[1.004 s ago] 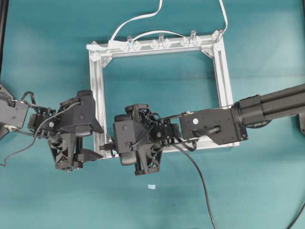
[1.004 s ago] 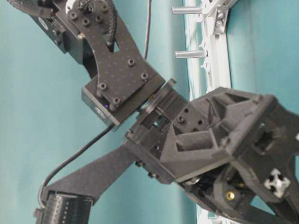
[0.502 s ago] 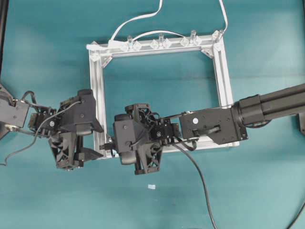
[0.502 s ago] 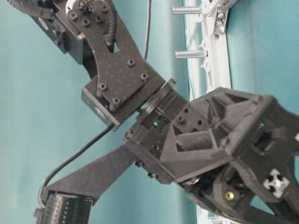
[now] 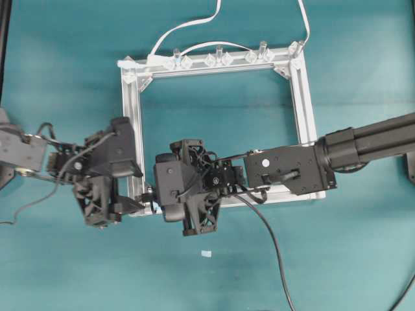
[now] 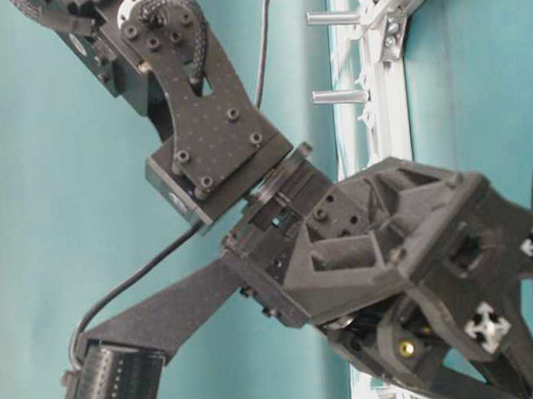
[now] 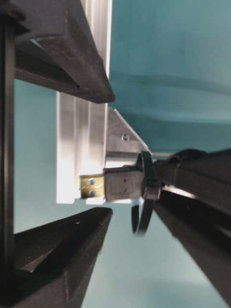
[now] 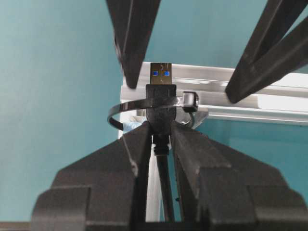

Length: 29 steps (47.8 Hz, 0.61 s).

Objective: Insert the wire through the string loop located on the left side.
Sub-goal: 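Move the left gripper to the plug and grasp it beyond the loop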

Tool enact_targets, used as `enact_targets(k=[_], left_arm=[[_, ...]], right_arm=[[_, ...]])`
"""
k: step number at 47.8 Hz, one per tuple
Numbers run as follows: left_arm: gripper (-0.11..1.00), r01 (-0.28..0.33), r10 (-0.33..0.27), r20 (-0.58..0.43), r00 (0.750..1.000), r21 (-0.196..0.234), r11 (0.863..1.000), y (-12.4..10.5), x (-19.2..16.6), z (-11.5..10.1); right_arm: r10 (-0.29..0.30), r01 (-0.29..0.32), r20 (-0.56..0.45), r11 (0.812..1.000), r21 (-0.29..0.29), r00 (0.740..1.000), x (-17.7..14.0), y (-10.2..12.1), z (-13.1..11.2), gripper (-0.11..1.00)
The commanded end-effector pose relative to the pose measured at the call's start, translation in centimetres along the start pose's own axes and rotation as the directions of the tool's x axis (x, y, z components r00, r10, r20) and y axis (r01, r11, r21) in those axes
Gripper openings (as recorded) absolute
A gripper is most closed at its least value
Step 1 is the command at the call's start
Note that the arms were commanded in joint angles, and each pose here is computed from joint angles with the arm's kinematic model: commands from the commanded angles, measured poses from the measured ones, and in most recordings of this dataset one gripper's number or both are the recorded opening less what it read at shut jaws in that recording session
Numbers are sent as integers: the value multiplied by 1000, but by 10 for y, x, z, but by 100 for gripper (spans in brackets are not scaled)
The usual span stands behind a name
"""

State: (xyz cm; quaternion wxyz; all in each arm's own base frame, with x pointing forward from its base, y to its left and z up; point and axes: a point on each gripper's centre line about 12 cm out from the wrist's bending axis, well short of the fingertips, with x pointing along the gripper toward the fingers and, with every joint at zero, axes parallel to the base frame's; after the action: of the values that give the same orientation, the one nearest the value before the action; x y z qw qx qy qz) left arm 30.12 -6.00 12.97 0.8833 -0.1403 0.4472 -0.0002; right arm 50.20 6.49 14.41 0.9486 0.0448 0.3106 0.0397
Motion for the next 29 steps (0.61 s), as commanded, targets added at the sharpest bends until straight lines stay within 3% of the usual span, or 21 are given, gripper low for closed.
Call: enact_targets(k=[1,15,20,29], left_arm=[[89,16,-16,25,1000,4,1000,-8,7,11],[89,13,-13,14,1000,14,1000,-7,6,7],[70,12,-12,13,1000,14,1000,-5,3,4],[21,14,-15,19,1000,20,1000,-6,2,5]], right_arm=[[5,-5,55,1000,-1,998,-7,1,21,17],[5,-5,55,1000,-3,998,-7,1,21,17],[5,-5,55,1000,-1,998,-7,1,21,17],[5,-5,55,1000,-1,998,-7,1,21,17]])
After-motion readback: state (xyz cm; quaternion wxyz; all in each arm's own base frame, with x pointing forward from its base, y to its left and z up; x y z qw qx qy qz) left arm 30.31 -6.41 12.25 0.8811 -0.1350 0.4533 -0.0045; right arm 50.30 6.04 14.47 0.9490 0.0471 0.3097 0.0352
